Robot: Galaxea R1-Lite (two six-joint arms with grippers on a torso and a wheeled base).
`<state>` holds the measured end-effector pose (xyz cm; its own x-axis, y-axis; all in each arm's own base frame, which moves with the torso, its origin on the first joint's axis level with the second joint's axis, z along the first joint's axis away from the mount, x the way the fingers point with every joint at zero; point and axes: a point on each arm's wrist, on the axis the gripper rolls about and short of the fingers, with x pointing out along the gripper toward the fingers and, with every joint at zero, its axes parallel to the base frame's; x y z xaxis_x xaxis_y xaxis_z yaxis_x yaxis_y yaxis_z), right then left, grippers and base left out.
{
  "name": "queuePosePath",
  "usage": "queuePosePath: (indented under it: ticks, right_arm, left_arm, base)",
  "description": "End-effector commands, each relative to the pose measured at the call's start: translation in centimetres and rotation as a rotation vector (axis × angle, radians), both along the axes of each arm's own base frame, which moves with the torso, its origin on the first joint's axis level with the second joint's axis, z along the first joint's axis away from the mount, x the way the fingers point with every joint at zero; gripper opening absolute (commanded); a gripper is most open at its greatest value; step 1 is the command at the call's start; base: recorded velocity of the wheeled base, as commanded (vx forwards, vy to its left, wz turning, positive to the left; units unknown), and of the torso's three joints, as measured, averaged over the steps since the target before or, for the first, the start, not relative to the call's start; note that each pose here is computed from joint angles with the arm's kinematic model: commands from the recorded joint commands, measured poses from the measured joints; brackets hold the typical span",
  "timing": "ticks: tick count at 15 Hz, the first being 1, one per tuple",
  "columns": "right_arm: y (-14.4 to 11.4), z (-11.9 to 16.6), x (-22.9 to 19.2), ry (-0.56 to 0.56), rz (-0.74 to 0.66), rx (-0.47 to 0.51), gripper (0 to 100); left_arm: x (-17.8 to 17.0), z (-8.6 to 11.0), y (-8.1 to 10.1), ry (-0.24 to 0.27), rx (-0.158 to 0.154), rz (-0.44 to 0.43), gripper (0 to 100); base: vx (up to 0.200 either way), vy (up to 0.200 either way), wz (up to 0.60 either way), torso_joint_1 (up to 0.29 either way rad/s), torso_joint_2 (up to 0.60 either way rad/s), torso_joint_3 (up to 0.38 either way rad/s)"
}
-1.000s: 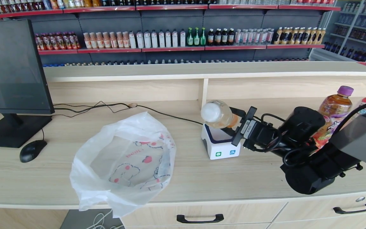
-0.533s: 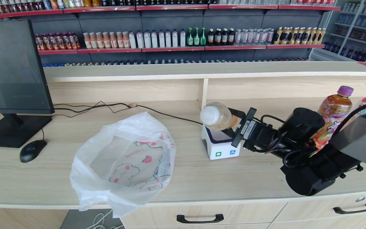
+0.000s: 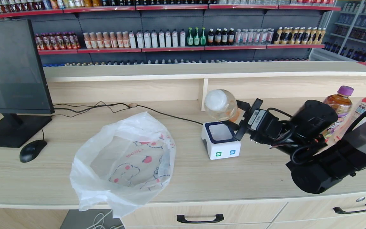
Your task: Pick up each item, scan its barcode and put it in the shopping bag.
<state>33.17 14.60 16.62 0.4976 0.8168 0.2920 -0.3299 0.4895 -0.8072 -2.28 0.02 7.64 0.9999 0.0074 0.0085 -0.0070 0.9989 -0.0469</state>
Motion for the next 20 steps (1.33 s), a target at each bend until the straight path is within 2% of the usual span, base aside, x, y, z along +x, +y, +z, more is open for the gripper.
queuePosePath:
  ticks: [1,2,4,7,10,13,15,17,20]
  right_arm:
    - [0.2,1.6,-1.0,-0.017,0.000,0.037,0]
    - [0.2,1.8,-1.7,0.019,-0.031,0.071,0]
    - [0.8,2.3,-3.2,0.126,-0.140,0.204,0]
    - [0.8,3.0,-3.7,0.165,-0.131,0.264,0]
    - [0.1,3.8,-4.4,0.245,-0.201,0.403,0]
    - [0.7,4.5,-5.5,0.397,-0.311,0.708,0]
    - [1.0,4.0,-6.3,0.489,-0.338,0.837,0]
    - [0.5,3.1,-7.1,0.550,-0.351,0.862,0]
    - [0.1,3.0,-7.7,0.582,-0.350,0.904,0]
  left_arm:
    - [0.0,0.0,0.0,0.001,-0.001,0.000,100]
    - [0.0,0.0,0.0,0.001,-0.001,0.000,100]
    - [0.0,0.0,0.0,0.001,-0.001,0.000,100]
    - [0.0,0.0,0.0,0.001,-0.001,0.000,100]
    - [0.0,-0.1,0.0,0.005,0.007,-0.001,100]
    - [0.0,-0.1,0.0,0.007,0.007,-0.001,100]
    - [0.0,-0.1,0.0,0.007,0.007,0.000,100]
    - [0.0,-0.1,0.0,0.007,0.007,0.000,100]
    - [0.0,-0.1,0.0,0.005,0.007,-0.001,100]
  base:
    - [0.000,0.000,0.00,0.000,0.00,0.000]
    - [0.000,0.000,0.00,0.000,0.00,0.000]
    - [0.000,0.000,0.00,0.000,0.00,0.000]
    - [0.000,0.000,0.00,0.000,0.00,0.000]
    - [0.000,0.000,0.00,0.000,0.00,0.000]
    - [0.000,0.000,0.00,0.000,0.00,0.000]
    - [0.000,0.000,0.00,0.000,0.00,0.000]
    - [0.000,0.000,0.00,0.000,0.00,0.000]
    - [0.000,0.000,0.00,0.000,0.00,0.000]
